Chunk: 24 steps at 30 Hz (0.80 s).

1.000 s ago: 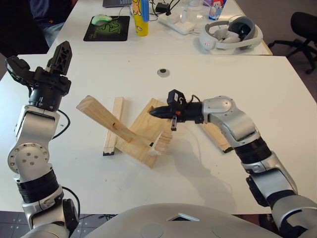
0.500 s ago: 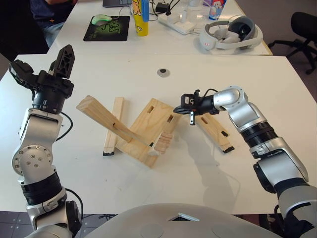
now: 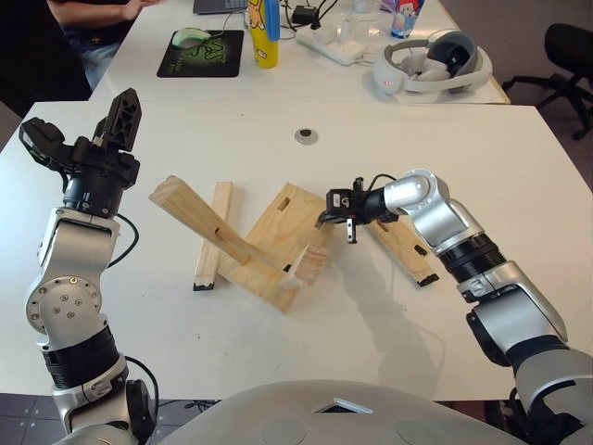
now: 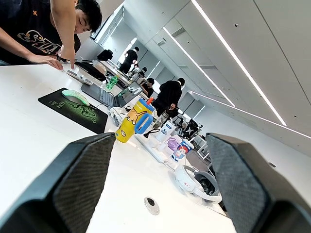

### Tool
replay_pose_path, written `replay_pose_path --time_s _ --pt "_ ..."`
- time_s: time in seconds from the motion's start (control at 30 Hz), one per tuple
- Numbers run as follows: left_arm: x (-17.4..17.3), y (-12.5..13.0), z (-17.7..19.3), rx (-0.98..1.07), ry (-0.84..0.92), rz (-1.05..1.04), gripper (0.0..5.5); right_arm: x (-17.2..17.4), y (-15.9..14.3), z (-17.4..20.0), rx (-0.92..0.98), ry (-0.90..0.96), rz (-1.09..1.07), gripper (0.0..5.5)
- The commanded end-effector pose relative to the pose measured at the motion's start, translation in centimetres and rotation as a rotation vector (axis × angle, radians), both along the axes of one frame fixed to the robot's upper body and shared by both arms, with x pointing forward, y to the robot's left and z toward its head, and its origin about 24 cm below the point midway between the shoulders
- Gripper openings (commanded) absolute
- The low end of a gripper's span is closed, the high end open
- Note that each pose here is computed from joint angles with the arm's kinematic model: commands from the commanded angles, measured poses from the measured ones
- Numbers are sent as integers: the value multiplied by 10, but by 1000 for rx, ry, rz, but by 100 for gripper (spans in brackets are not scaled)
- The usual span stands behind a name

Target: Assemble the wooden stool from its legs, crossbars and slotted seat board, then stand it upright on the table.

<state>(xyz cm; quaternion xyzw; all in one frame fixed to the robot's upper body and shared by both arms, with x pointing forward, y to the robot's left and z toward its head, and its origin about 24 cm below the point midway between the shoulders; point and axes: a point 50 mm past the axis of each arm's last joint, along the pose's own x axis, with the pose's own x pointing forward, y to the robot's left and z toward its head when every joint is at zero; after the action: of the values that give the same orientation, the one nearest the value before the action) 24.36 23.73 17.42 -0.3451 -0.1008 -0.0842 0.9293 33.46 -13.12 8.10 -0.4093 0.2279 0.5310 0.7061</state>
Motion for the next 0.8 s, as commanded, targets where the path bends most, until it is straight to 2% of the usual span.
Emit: replay_pose_path --time_s 0.03,0.1,0.2,0.3,0.4,0.5,0.6,0.7,0.8 --pt "-1 -1 0 1 3 9 346 14 -48 -26 -176 56 -329 1" --pt "-1 -1 0 0 3 13 346 20 -65 -25 -211 43 -417 1" --pt "-2 -1 -1 -2 2 17 346 17 -83 -20 -216 78 -415 1" --pt "-4 0 -2 -6 2 25 346 -3 -91 -5 -203 170 -237 1" --pt "-5 0 -2 -9 2 28 346 -39 -91 19 -191 276 -7 1" --pt "-7 2 -2 -14 -2 43 346 -64 -77 33 -190 325 159 1" --pt "-7 2 -2 -22 -8 48 346 -78 -52 31 -167 345 240 1" --pt "-6 0 -1 -28 -13 44 346 -86 -33 20 -161 376 250 1" --pt "-5 1 1 -34 -20 44 346 -82 -15 8 -104 382 163 1"
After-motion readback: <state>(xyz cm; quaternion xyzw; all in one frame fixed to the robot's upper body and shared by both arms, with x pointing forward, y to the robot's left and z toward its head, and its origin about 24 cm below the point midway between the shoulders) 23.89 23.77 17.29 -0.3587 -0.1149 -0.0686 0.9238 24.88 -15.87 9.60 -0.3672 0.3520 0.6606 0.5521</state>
